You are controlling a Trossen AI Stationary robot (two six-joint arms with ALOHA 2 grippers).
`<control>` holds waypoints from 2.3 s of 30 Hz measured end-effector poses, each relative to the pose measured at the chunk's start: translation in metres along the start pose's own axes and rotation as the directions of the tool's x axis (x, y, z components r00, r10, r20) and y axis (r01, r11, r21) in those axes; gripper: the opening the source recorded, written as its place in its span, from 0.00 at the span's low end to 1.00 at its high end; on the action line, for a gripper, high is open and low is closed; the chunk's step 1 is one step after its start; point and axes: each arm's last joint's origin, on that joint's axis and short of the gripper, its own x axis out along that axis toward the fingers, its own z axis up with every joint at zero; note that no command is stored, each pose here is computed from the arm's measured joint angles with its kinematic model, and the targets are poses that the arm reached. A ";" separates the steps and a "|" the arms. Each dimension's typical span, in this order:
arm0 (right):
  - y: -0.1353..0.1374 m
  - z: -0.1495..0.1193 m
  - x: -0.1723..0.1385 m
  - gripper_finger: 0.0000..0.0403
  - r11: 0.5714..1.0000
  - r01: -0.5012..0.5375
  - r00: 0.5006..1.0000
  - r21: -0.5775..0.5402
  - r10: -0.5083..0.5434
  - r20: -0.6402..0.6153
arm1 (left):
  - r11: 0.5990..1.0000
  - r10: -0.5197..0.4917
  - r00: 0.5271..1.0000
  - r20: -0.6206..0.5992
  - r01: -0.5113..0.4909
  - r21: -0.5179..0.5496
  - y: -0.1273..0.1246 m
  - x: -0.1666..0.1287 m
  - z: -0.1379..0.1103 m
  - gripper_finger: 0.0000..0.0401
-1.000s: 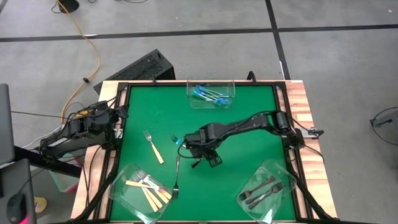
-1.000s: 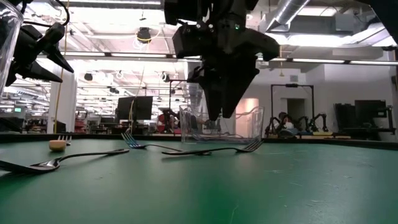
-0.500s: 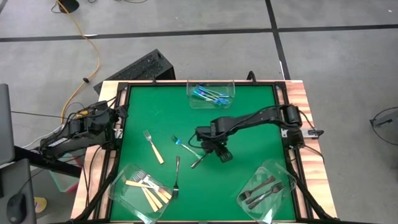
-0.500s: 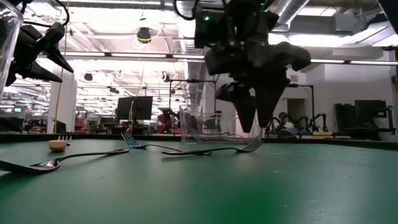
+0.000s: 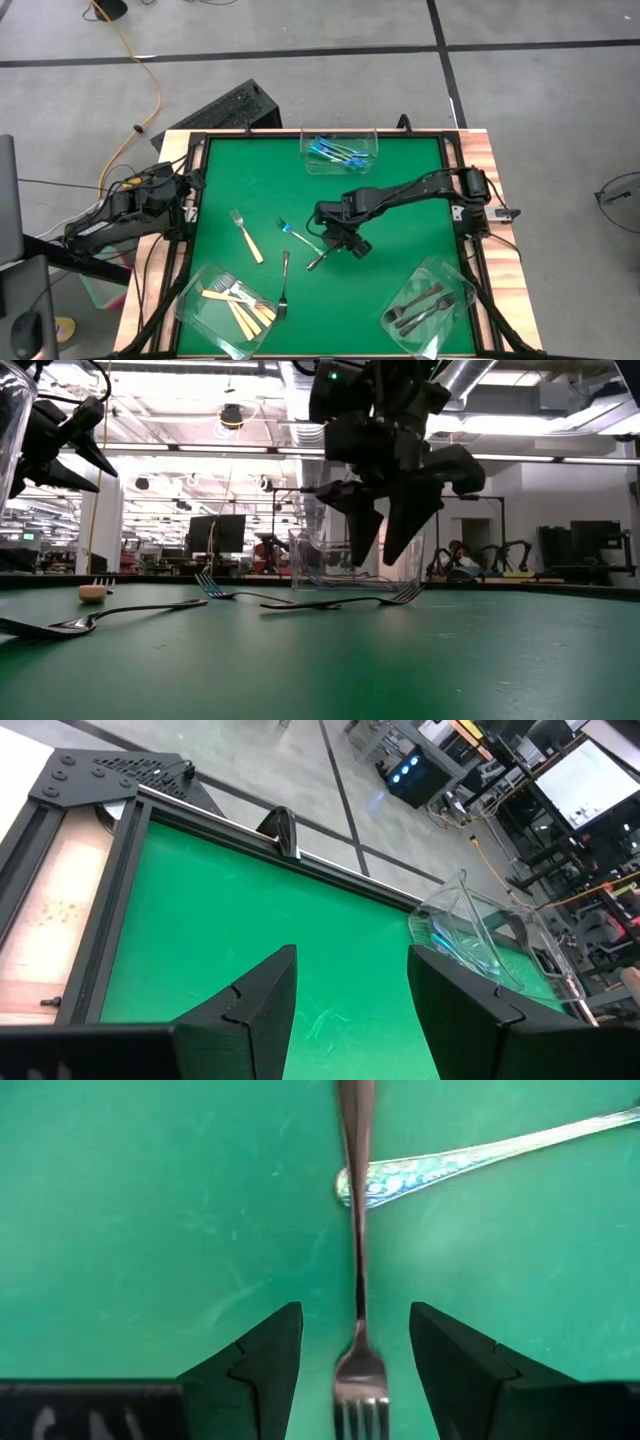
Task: Sort silverware by color (type)
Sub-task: Put the black fork into the bottom right transparent bin
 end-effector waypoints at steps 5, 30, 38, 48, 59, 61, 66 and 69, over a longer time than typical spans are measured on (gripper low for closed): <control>-0.004 0.008 -0.001 0.51 0.999 0.051 0.996 -0.017 -0.050 0.074 | 1.000 -0.001 1.000 -0.002 0.001 0.000 0.000 0.000 0.000 0.44; 0.002 -0.009 0.046 0.51 0.983 -0.056 0.998 0.174 0.052 0.028 | 1.000 0.002 1.000 -0.009 -0.002 0.005 0.000 0.000 0.000 0.44; -0.002 -0.024 0.051 0.51 0.974 -0.066 0.998 0.216 0.062 0.022 | 1.000 0.018 1.000 0.023 -0.018 -0.004 0.000 0.000 0.000 0.44; -0.007 -0.027 0.052 0.32 0.978 -0.034 0.999 0.204 0.031 0.019 | 1.000 0.019 1.000 0.024 -0.019 -0.005 0.000 0.000 0.000 0.44; -0.010 -0.028 0.052 0.03 0.946 -0.015 1.000 0.322 0.011 0.014 | 1.000 0.013 1.000 0.011 -0.013 -0.005 0.000 0.000 0.000 0.44; -0.008 -0.025 0.051 0.02 0.940 -0.015 1.000 0.340 0.012 0.011 | 1.000 0.011 1.000 0.006 -0.011 -0.005 0.000 0.000 0.000 0.44; -0.008 -0.015 0.043 0.02 0.928 -0.010 1.000 0.374 0.015 -0.010 | 1.000 0.011 1.000 0.005 -0.011 -0.005 0.000 0.000 0.000 0.44; -0.010 -0.011 0.037 0.02 0.916 -0.010 0.999 0.400 0.026 -0.034 | 1.000 0.010 1.000 0.003 -0.010 -0.005 0.000 0.000 0.000 0.44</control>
